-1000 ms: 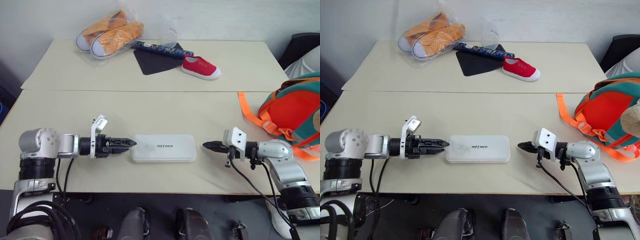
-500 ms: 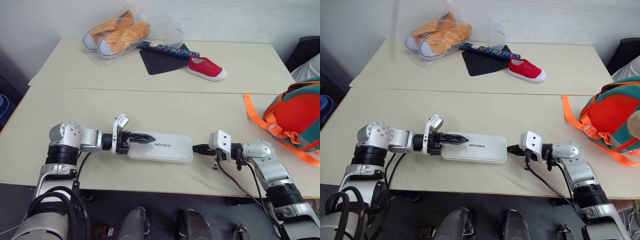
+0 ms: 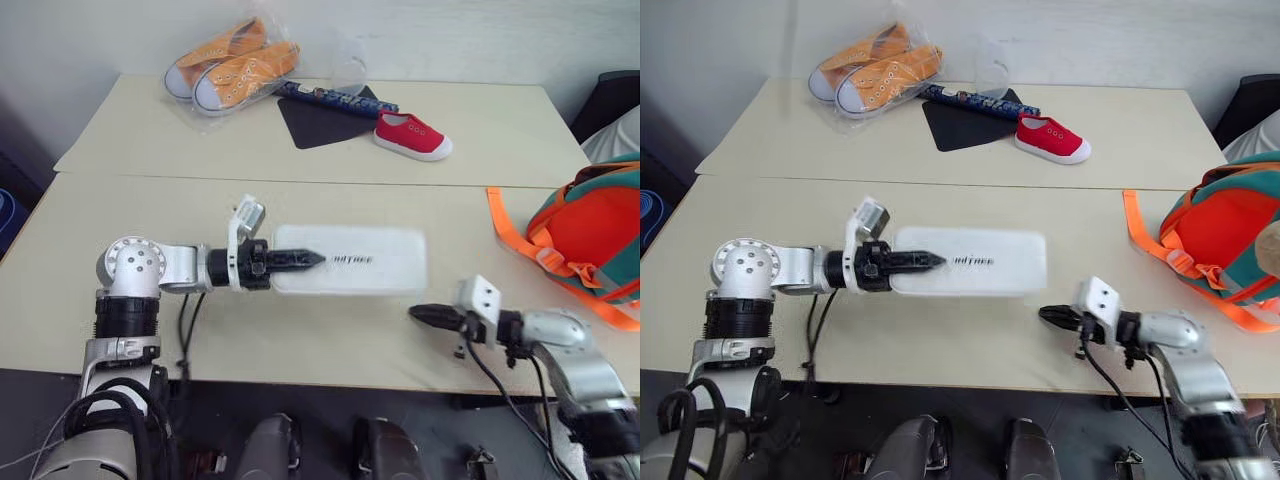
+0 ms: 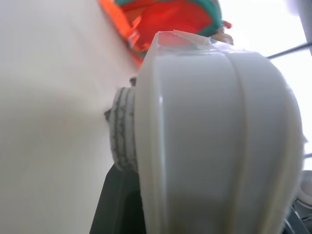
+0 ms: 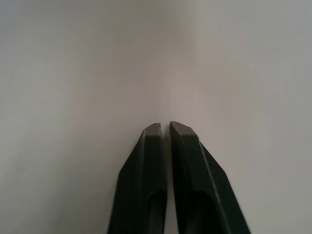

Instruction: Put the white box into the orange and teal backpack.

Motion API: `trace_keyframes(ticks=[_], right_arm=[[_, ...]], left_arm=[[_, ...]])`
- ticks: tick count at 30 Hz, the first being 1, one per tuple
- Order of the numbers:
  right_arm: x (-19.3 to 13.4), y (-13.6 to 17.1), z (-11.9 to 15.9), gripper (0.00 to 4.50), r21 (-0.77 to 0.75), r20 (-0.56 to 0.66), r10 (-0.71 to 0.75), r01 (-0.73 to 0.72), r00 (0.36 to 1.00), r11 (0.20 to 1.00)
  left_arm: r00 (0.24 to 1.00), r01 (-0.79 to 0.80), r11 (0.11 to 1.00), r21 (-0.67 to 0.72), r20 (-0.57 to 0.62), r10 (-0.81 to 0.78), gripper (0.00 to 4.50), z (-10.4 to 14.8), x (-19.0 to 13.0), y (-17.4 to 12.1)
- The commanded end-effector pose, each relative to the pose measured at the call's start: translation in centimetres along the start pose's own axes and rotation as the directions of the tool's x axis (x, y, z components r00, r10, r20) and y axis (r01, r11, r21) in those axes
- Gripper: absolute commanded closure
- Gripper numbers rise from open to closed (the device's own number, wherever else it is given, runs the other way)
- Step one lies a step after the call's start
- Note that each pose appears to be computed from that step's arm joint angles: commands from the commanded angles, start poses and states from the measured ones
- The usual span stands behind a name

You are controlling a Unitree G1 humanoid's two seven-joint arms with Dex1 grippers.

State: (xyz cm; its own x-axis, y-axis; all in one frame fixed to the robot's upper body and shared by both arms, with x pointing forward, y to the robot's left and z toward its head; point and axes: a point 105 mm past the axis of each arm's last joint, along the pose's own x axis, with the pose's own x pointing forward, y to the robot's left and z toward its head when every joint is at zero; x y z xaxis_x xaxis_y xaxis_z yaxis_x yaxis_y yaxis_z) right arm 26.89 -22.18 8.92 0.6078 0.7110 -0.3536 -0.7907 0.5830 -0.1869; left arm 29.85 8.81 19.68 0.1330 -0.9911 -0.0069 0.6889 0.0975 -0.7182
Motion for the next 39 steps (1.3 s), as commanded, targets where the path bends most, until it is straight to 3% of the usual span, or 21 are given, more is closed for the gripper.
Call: trace_keyframes(ticks=[1, 3, 4, 7, 9, 10, 14, 17, 22, 26, 29, 34, 39], right_arm=[[-4.7, -1.4, 0.9, 2.90, 0.050, 0.048, -0.213, 0.211, 0.976, 0.976], [-6.7, -1.6, 0.7, 2.21, 0.049, 0.036, -0.302, 0.300, 0.953, 0.953], [-8.2, -2.0, 0.5, 1.82, 0.044, 0.038, -0.393, 0.391, 0.919, 0.919], [-12.9, -2.3, 0.0, 0.77, 0.075, 0.059, -0.631, 0.627, 0.773, 0.775], [-14.7, -1.3, -0.6, 0.10, 0.168, 0.063, -0.670, 0.654, 0.739, 0.737], [-15.4, -0.7, -0.8, 0.04, 0.224, 0.070, -0.677, 0.650, 0.732, 0.726], [-19.3, -1.2, -2.2, 0.04, 0.219, 0.037, -0.811, 0.787, 0.584, 0.577], [-20.2, -2.7, -2.0, 0.04, 0.206, 0.052, -0.833, 0.810, 0.551, 0.549], [-19.6, -7.4, -1.1, 0.04, 0.197, 0.113, -0.835, 0.812, 0.538, 0.550], [-16.9, -10.4, 0.6, 0.04, 0.229, 0.197, -0.776, 0.741, 0.600, 0.631], [-14.1, -11.5, 2.0, 0.66, 0.243, 0.246, -0.700, 0.656, 0.671, 0.714], [-10.1, -11.9, 3.8, 2.29, 0.235, 0.316, -0.602, 0.554, 0.734, 0.799], [-5.3, -9.7, 6.5, 4.00, 0.192, 0.402, -0.450, 0.407, 0.798, 0.893]], left_arm=[[0.994, 0.092, 0.955, 0.282, 0.028, -0.104, 3.30, 1.0, 0.5, -2.5], [0.993, 0.114, 0.909, 0.400, -0.007, -0.122, 3.30, 0.6, 0.7, -2.7], [0.992, 0.124, 0.906, 0.405, -0.045, -0.116, 3.30, 0.0, 0.4, -2.3], [0.998, 0.059, 0.789, 0.611, -0.014, -0.064, 3.30, 0.2, 0.2, -0.2], [0.994, 0.077, 0.728, 0.681, 0.002, -0.107, 3.30, 0.1, 0.4, -0.5], [0.992, 0.087, 0.719, 0.689, 0.008, -0.128, 3.30, -0.1, 0.5, -0.7], [0.984, 0.124, 0.686, 0.717, 0.001, -0.179, 3.30, -1.2, 0.2, -1.1], [0.985, 0.121, 0.671, 0.731, -0.005, -0.173, 3.30, -1.1, 0.0, -0.8], [0.983, 0.124, 0.657, 0.743, -0.004, -0.181, 3.30, -0.8, 0.3, -1.0], [0.986, 0.110, 0.648, 0.754, 0.002, -0.170, 3.30, -0.5, 0.2, -1.0], [0.984, 0.095, 0.674, 0.732, 0.033, -0.175, 3.30, 0.4, -0.7, -1.5], [0.990, 0.040, 0.721, 0.692, 0.070, -0.123, 3.30, 0.8, -3.3, -1.4], [0.977, 0.005, 0.725, 0.688, 0.150, -0.150, 3.30, 1.6, -5.2, -2.4]])
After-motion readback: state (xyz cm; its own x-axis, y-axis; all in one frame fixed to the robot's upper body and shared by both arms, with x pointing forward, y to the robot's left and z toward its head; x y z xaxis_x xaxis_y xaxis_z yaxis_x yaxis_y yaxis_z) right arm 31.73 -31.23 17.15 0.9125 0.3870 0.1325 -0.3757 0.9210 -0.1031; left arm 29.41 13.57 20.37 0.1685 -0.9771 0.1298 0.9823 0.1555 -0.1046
